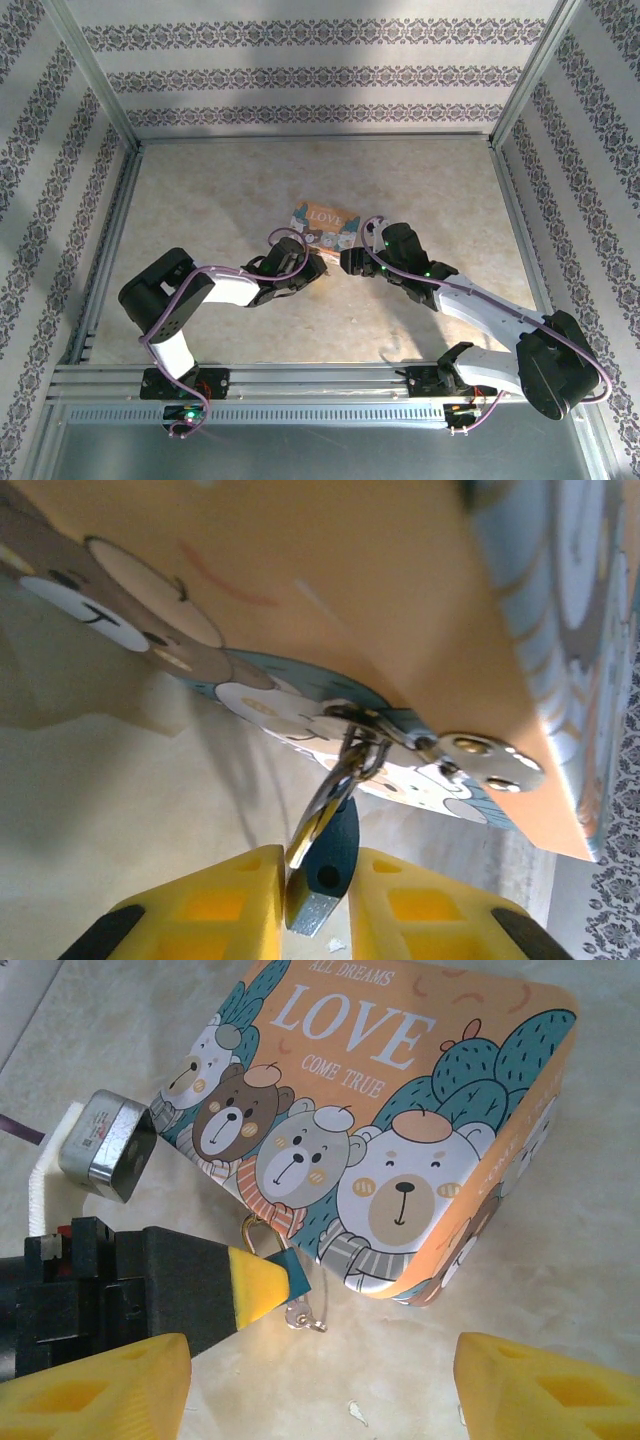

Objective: Unlock the padlock with the key

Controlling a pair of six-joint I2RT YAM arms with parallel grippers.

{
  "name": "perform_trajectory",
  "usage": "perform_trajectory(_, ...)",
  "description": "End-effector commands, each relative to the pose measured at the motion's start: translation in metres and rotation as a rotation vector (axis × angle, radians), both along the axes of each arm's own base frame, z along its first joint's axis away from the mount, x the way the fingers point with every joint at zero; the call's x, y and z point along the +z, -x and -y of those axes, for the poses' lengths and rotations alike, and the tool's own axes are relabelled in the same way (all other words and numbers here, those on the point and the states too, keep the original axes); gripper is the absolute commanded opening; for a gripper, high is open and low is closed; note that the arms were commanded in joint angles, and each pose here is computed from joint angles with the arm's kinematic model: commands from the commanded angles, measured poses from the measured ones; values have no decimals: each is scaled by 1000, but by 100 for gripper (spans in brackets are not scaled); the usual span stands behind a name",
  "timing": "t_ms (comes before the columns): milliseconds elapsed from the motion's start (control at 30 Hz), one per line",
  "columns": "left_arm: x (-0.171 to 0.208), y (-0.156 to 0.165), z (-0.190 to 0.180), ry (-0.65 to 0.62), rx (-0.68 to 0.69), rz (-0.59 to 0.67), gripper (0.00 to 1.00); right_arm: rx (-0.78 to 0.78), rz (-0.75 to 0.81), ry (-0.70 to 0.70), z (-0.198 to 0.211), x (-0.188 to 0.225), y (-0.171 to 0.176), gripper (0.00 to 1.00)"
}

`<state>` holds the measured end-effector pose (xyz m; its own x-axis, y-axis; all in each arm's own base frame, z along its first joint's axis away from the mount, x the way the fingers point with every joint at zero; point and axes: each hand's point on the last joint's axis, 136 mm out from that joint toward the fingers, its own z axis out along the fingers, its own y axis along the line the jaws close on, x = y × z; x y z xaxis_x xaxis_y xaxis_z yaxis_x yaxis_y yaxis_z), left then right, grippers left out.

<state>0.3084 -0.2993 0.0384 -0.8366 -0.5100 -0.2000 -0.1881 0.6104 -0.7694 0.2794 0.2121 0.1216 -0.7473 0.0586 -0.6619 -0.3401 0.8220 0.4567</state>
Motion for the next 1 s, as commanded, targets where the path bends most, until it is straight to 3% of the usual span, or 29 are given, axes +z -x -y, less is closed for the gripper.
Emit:
perform_trajectory(0,-10,11,5,-47,-52,-31,25,-14,5,-20,1,10,-4,70)
perform_trajectory(433,14,5,21,-1,-92,36,28,-15,-6,-17,2,7,-4,70)
perform_trajectory(967,20,-5,35,-11,-129,67,19,-20,-6,-13,5,7,-3,70)
